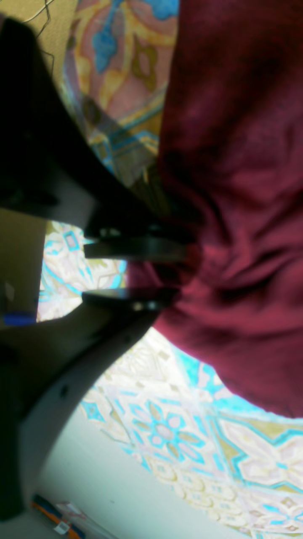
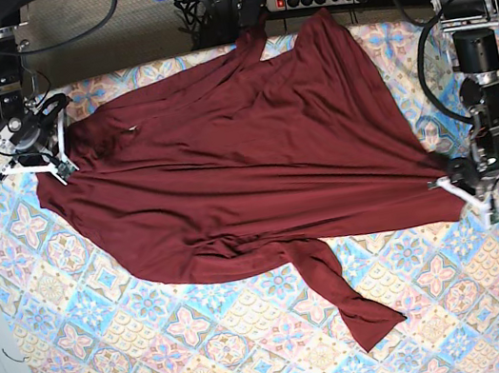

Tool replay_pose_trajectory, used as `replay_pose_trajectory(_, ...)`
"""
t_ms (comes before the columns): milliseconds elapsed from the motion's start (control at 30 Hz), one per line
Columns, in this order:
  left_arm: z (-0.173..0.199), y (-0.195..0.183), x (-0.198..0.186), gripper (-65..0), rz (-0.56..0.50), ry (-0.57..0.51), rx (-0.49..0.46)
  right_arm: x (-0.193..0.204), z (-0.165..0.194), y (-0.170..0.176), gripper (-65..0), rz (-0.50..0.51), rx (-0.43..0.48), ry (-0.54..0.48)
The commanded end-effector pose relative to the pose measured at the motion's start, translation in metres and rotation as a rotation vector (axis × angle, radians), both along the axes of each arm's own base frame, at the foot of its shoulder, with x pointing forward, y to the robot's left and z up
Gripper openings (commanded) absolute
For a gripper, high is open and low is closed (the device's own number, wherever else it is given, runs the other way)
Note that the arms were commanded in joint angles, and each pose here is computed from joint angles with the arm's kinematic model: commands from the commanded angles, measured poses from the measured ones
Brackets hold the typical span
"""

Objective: Layout the t-shirt on the table in an organized manner, then fold the t-shirt properly
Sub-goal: 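Bring the left gripper back and pull the shirt side flat, then grasp the shirt side with the right gripper and pull it outward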

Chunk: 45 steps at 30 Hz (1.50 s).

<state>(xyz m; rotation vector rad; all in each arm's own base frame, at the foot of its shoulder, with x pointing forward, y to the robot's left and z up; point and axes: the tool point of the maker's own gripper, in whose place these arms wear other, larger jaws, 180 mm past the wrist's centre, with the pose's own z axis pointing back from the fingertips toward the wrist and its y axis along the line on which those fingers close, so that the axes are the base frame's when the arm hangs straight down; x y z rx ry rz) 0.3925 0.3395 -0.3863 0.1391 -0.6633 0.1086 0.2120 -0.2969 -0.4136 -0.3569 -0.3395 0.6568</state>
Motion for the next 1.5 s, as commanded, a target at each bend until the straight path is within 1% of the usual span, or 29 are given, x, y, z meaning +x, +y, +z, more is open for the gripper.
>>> replay_pose_trajectory(0,0.026,0.024,0.008,-65.0,0.035,-0.069,0.032,0.008,0.011,-0.006,-54.2,0.008,-0.021,-0.032)
replay_pose_trajectory(67,0.031,0.042,0.001,-65.0,0.084,-0.083,0.03,0.009,0.012,-0.005,-54.2,0.009,-0.021,-0.035)
replay_pose_trajectory(200,0.031,0.047,-0.001,-65.0,0.098,-0.086,0.031,0.01,0.014,-0.004,-54.1,0.014,-0.022,-0.041)
replay_pose_trajectory(400,0.028,0.041,0.0,-65.0,0.095,-0.082,0.017,0.03,0.044,0.01,-53.6,0.065,-0.026,-0.146)
replay_pose_trajectory(500,0.023,0.031,0.001,-65.0,0.088,-0.078,-0.001,0.058,0.059,0.026,-49.9,0.108,-0.014,-0.21)
replay_pose_trajectory(600,0.021,0.027,0.002,-64.4,0.086,-0.079,-0.014,0.084,0.067,0.054,-46.0,0.186,0.007,-0.246)
replay_pose_trajectory(633,0.02,0.024,0.002,-62.2,0.084,-0.079,-0.02,0.096,0.073,0.063,-45.1,0.213,0.013,-0.27)
replay_pose_trajectory(700,0.014,0.009,0.005,-59.1,0.077,-0.084,-0.061,0.118,0.081,0.074,-44.1,0.242,0.018,-0.298)
replay_pose_trajectory(800,0.007,0.002,-0.001,-57.6,0.09,-0.082,-0.128,0.143,0.08,0.081,-44.0,0.261,0.026,-0.295)
replay_pose_trajectory(867,0.001,-0.006,-0.005,-57.5,0.099,-0.083,-0.19,0.16,0.073,0.096,-44.0,0.277,0.061,-0.288)
replay_pose_trajectory(933,-0.001,-0.013,-0.006,-57.5,0.105,-0.089,-0.243,0.178,0.074,0.108,-44.0,0.296,0.092,-0.302)
replay_pose_trajectory(1000,-0.01,-0.017,-0.015,-57.5,0.116,-0.074,-0.288,0.194,0.071,0.122,-44.0,0.313,0.124,-0.301)
replay_pose_trajectory(1067,-0.012,-0.022,-0.016,-57.5,0.118,-0.073,-0.314,0.207,0.065,0.136,-44.0,0.326,0.15,-0.283)
replay_pose_trajectory(1133,-0.014,-0.023,-0.019,-57.5,0.12,-0.069,-0.321,0.22,0.06,0.151,-44.0,0.343,0.174,-0.266)
replay_pose_trajectory(1200,-0.023,-0.02,-0.03,-57.4,0.129,-0.046,-0.32,0.231,0.056,0.164,-44.0,0.36,0.195,-0.254)
replay_pose_trajectory(1300,-0.027,-0.02,-0.034,-56.6,0.131,-0.035,-0.32,0.242,0.048,0.171,-44.0,0.369,0.22,-0.233)
replay_pose_trajectory(1400,-0.029,-0.02,-0.037,-50.5,0.133,-0.028,-0.318,0.249,0.037,0.169,-44.0,0.368,0.242,-0.209)
replay_pose_trajectory(1467,-0.033,-0.016,-0.044,-47.6,0.138,-0.016,-0.309,0.255,0.034,0.175,-43.9,0.368,0.269,-0.207)
